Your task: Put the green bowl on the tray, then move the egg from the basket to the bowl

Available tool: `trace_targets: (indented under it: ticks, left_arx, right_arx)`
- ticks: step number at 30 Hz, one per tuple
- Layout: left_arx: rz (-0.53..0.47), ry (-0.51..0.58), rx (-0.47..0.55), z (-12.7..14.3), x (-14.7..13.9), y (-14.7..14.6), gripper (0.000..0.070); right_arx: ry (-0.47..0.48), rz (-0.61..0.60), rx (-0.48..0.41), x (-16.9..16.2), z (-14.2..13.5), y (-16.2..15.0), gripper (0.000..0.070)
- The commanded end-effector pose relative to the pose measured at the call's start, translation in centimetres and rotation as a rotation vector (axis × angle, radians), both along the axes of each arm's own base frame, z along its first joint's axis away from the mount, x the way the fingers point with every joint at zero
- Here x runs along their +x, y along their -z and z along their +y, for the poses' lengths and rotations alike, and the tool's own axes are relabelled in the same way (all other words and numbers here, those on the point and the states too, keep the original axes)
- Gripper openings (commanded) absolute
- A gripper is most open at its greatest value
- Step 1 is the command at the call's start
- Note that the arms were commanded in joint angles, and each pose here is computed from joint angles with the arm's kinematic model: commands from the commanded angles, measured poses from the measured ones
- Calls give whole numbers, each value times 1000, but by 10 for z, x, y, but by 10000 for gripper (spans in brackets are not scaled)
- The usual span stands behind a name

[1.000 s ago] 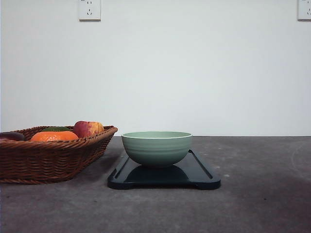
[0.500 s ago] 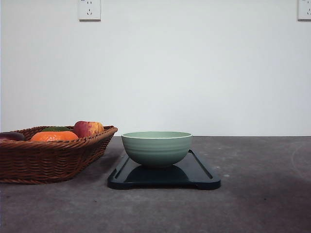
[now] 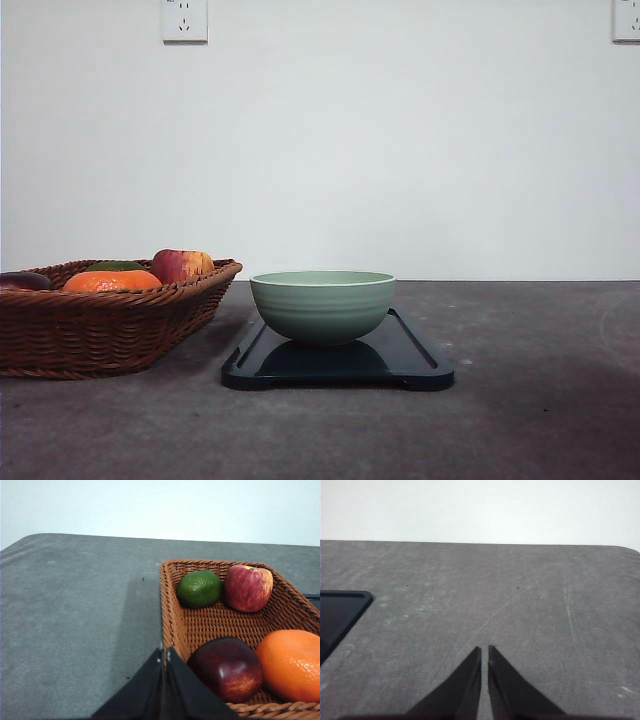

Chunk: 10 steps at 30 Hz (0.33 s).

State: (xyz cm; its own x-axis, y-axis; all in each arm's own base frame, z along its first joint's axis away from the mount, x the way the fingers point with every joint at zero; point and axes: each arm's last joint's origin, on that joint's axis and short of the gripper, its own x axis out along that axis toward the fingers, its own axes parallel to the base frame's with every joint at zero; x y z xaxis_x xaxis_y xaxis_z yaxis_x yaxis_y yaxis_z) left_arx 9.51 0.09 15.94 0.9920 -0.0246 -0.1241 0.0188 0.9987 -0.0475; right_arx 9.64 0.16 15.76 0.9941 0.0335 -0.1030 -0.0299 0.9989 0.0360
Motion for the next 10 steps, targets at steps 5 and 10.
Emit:
trace_targets:
  ticks: [5, 10]
  left_arx:
    - [7, -1, -1, 0, 1, 5, 0]
    - [7, -1, -1, 0, 1, 5, 0]
  right_arx:
    - [-1, -7, 11, 0, 0, 0, 16]
    - [-1, -7, 11, 0, 0, 0, 16]
